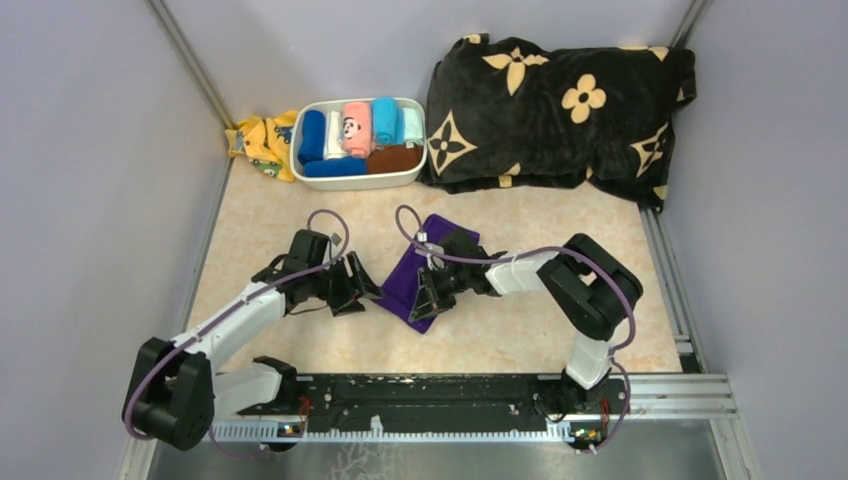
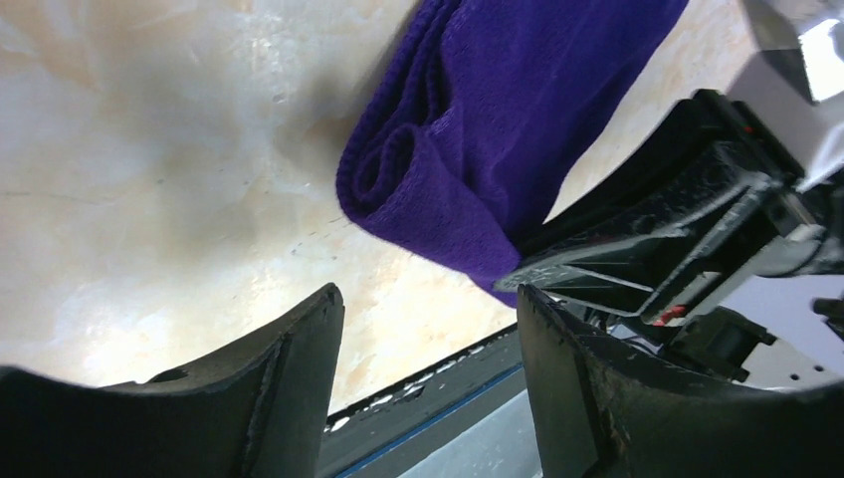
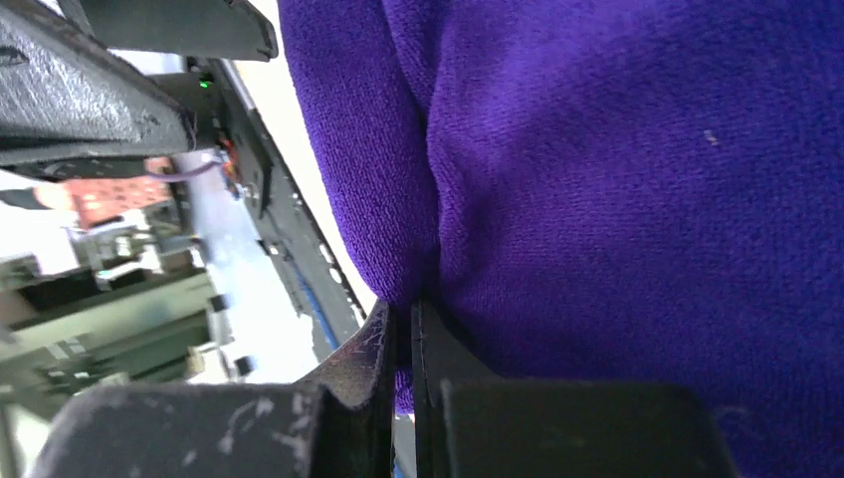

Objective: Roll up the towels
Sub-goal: Roll the towel at the center of the board.

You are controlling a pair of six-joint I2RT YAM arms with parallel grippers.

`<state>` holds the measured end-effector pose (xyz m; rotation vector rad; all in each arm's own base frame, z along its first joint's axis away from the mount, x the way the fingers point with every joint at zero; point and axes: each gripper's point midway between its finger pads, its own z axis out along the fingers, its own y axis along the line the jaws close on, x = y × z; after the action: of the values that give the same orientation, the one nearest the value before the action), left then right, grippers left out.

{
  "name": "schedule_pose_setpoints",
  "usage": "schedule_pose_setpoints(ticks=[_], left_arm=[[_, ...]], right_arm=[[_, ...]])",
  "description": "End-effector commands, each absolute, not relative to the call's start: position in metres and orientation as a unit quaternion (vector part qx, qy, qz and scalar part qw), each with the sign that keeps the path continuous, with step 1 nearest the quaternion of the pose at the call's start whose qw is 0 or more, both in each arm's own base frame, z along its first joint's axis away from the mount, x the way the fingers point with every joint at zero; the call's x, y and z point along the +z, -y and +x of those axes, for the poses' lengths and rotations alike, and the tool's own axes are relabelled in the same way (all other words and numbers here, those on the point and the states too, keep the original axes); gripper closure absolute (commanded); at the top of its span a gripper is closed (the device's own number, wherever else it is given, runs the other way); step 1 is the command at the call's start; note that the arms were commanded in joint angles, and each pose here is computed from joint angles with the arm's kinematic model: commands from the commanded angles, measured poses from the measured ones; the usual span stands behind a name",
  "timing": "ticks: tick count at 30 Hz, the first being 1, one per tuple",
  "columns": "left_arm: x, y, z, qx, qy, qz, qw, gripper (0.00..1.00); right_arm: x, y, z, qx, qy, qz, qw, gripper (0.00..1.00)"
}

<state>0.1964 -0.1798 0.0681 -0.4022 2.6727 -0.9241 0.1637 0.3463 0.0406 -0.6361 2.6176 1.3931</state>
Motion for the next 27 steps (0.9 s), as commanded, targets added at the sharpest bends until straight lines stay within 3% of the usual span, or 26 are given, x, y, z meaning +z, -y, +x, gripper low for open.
schedule_pose_setpoints(ticks=[1,12,18,21,27], left_arm=[[0.075,0.195,0.205,-0.360,-0.913,-0.139,0.137,0.30],[0.071,0.215,0.232,-0.378,-0.908,-0.125,0.132,0.54],[0.065,0.219,0.250,-0.368,-0.911,-0.124,0.138,0.61],[0.053,0.219,0.253,-0.355,-0.917,-0.129,0.125,0.67],[0.026,0.208,0.242,-0.316,-0.932,-0.149,0.098,0.71]], right_arm=[[0.058,-0.356,0.161,0.534,-0.828,-0.170,-0.006,1.00],[0.031,-0.338,0.175,0.516,-0.850,-0.099,-0.044,1.00],[0.029,-0.337,0.185,0.492,-0.863,-0.112,-0.025,1.00],[0.038,-0.335,0.191,0.477,-0.868,-0.134,0.003,0.91],[0.063,-0.325,0.206,0.393,-0.890,-0.208,0.103,0.67]])
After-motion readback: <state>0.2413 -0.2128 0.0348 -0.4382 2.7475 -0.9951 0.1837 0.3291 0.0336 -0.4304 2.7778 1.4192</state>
